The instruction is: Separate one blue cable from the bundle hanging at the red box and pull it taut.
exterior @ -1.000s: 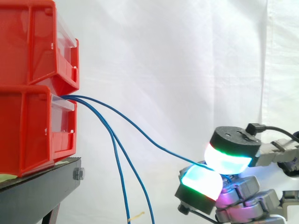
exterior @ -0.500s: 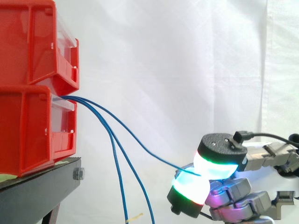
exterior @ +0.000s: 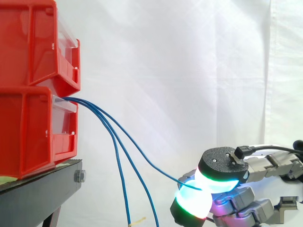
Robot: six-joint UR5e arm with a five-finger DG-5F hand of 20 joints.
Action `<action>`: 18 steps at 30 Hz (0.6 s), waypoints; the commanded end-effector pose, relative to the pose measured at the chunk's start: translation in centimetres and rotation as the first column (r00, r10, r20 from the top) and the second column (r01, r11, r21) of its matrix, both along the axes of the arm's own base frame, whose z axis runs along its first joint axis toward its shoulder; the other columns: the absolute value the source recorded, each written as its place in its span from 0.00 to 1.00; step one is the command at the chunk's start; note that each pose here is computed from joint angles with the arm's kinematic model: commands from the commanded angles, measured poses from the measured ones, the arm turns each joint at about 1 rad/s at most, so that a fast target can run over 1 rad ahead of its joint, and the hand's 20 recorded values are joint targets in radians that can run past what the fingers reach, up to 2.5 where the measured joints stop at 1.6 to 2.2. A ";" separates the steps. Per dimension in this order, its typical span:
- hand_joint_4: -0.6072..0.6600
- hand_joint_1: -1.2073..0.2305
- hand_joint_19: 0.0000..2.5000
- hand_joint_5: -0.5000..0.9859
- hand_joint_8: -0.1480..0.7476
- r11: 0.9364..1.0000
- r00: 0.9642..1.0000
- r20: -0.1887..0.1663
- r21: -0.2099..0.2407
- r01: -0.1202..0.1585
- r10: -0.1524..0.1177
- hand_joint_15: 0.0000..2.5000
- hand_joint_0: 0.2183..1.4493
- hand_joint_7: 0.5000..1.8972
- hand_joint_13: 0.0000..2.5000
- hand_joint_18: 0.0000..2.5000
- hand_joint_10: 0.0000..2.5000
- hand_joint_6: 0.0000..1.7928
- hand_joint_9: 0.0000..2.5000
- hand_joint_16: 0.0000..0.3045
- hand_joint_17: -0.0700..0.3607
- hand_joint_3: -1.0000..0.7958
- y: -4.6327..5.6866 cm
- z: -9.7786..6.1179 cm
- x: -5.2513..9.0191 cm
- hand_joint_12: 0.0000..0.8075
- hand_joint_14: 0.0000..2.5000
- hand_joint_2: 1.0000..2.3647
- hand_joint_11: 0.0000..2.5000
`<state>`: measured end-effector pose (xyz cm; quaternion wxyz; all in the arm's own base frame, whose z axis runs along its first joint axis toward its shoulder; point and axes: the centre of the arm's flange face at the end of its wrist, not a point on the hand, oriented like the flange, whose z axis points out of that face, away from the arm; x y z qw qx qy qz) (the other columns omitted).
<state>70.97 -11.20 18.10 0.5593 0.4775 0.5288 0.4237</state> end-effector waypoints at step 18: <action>0.56 0.32 0.40 0.20 0.60 1.000 1.000 0.000 -0.001 0.001 -0.001 0.43 0.32 0.57 0.38 0.55 1.00 0.53 0.23 0.19 0.46 0.58 0.0 0.0 0.0 0.54 1.00 0.26 0.55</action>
